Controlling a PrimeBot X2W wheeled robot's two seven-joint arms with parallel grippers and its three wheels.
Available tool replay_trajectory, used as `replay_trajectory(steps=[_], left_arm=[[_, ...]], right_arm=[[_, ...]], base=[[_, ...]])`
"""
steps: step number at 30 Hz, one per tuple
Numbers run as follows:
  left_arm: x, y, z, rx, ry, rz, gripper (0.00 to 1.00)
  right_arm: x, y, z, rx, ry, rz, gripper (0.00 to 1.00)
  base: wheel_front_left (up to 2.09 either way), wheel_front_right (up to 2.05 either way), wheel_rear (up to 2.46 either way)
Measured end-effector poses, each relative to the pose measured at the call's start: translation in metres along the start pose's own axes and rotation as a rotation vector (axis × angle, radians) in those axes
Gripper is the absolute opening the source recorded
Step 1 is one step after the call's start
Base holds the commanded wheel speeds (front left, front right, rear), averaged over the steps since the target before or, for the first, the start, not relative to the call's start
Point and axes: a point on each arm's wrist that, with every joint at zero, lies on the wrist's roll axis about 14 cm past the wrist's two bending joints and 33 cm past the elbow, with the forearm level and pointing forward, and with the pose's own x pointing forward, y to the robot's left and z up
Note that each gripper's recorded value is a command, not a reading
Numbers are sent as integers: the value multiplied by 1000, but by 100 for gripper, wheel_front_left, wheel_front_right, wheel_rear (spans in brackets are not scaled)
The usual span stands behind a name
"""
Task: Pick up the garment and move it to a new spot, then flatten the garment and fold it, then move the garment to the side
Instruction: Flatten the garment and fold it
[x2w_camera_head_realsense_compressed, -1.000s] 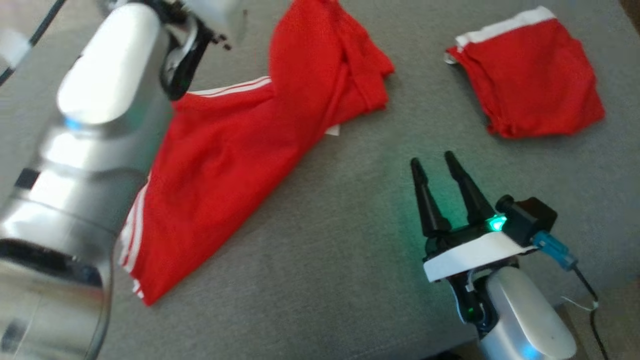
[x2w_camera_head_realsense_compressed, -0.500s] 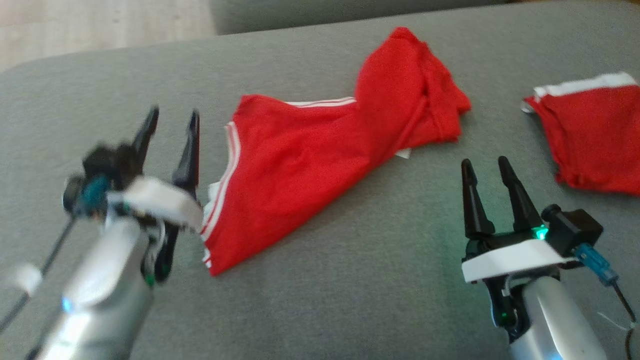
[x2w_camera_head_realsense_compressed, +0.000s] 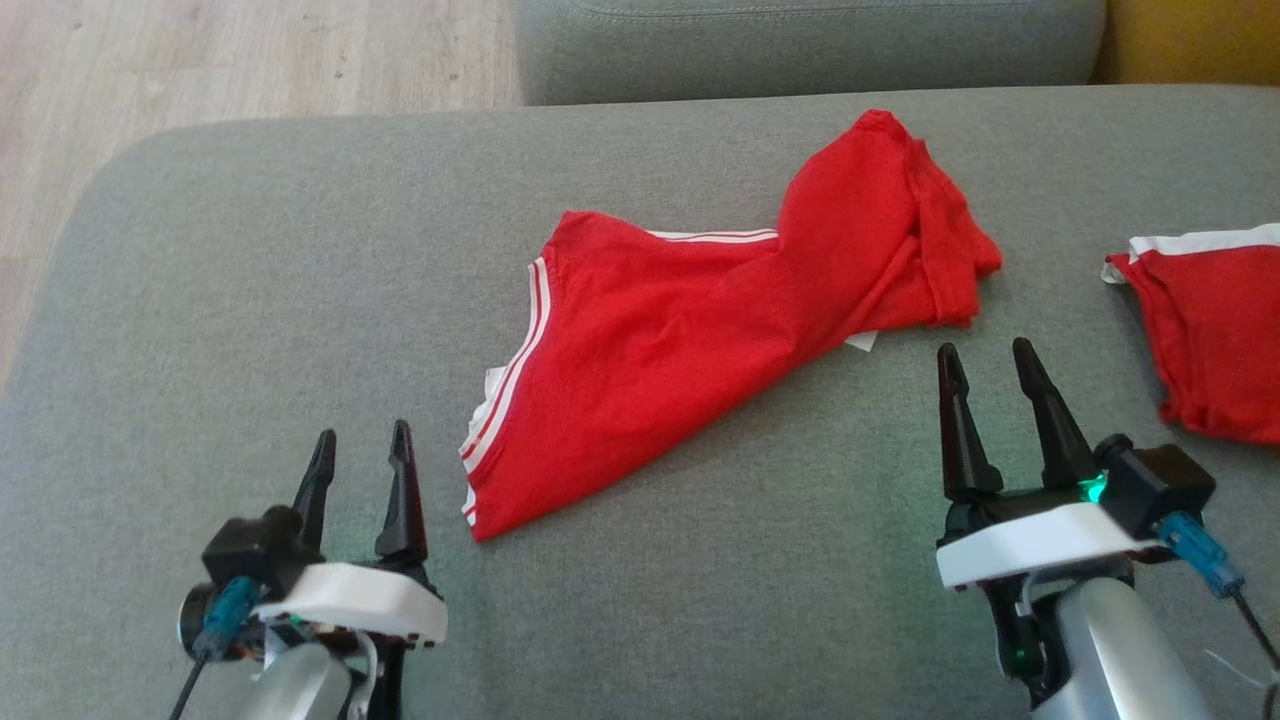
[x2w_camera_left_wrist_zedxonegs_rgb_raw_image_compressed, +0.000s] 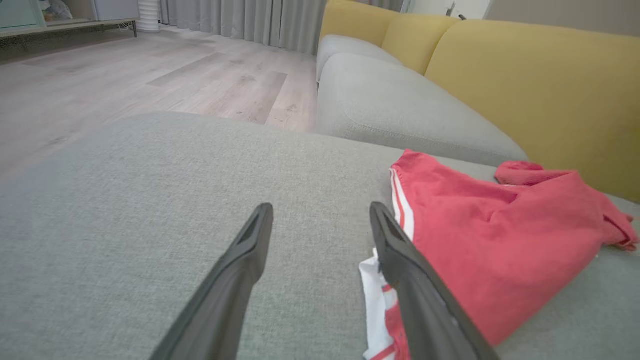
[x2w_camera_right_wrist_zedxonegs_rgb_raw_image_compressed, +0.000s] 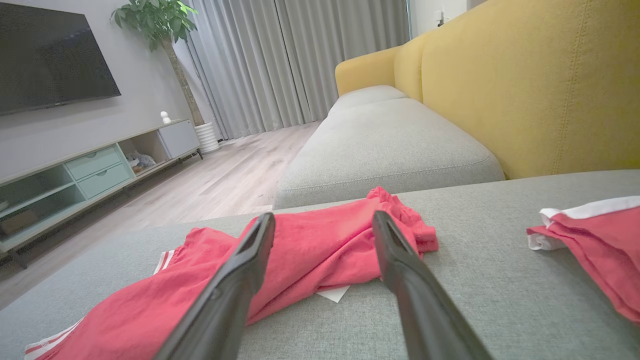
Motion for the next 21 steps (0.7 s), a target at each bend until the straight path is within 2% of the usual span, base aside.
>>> replay_trajectory(steps=[9,13,19,21], left_arm=[[13,-12,3,35,-10,-63,100],[35,-24,0,115,46,-154,100],[97,-44,20,281,176,-317,100],[107,-49,22,296,211,-343,100]], right_arm=[[-3,-9,-7,-5,20,-26,100],[-4,-18,-17,-1,49,-50,100],[2,-31,-32,2,90,-82,100],[4,-33,-33,4,91,-86,100]], base=[[0,0,0],[0,0,0],[0,0,0],[0,0,0]])
